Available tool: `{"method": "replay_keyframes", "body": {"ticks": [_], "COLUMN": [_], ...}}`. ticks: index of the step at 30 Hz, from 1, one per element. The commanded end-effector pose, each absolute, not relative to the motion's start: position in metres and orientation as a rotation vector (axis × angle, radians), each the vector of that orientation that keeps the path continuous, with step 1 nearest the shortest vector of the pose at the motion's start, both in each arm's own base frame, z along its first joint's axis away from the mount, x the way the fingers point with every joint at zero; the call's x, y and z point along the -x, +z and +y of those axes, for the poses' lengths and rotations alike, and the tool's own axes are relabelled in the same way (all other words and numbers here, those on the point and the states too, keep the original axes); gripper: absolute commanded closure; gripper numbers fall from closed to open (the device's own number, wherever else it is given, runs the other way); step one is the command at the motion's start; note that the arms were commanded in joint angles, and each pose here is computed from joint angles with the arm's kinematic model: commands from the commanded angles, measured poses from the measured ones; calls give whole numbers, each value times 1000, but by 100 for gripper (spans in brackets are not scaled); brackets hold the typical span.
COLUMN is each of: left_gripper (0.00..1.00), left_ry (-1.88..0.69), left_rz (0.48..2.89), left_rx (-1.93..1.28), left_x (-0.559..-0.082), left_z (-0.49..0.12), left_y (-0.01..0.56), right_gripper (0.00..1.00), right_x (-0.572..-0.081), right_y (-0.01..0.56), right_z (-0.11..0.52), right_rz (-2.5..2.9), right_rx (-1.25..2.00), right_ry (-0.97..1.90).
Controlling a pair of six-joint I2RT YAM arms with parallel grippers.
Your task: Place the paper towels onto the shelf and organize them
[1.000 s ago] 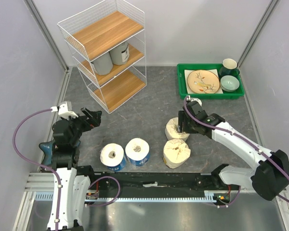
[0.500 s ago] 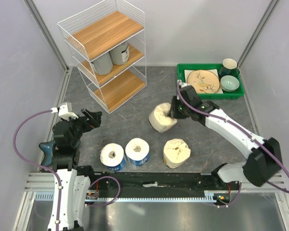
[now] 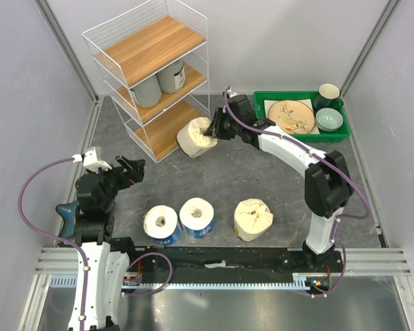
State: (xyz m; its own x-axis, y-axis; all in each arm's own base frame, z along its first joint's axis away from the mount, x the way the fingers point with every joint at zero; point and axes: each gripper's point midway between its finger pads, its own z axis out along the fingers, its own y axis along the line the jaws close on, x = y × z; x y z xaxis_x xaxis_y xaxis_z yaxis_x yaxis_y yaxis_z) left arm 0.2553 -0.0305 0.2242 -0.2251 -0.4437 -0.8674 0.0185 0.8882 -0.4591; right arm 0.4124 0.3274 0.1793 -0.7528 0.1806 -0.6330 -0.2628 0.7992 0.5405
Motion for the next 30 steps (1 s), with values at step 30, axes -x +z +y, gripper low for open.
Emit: {"method": "replay_keyframes", "body": {"ticks": [30], "left_gripper": [0], "left_ry": [-391], "left_rz": [1761], "left_rx": [311], "left_x": [-259], "left_z": [-25], "left_y": [222], "right_gripper": [77], "right_x": [-560], "right_y": [186], "right_z": [396], "right_rz": [1941], "right_rx": [-183], "right_ry": [863]}}
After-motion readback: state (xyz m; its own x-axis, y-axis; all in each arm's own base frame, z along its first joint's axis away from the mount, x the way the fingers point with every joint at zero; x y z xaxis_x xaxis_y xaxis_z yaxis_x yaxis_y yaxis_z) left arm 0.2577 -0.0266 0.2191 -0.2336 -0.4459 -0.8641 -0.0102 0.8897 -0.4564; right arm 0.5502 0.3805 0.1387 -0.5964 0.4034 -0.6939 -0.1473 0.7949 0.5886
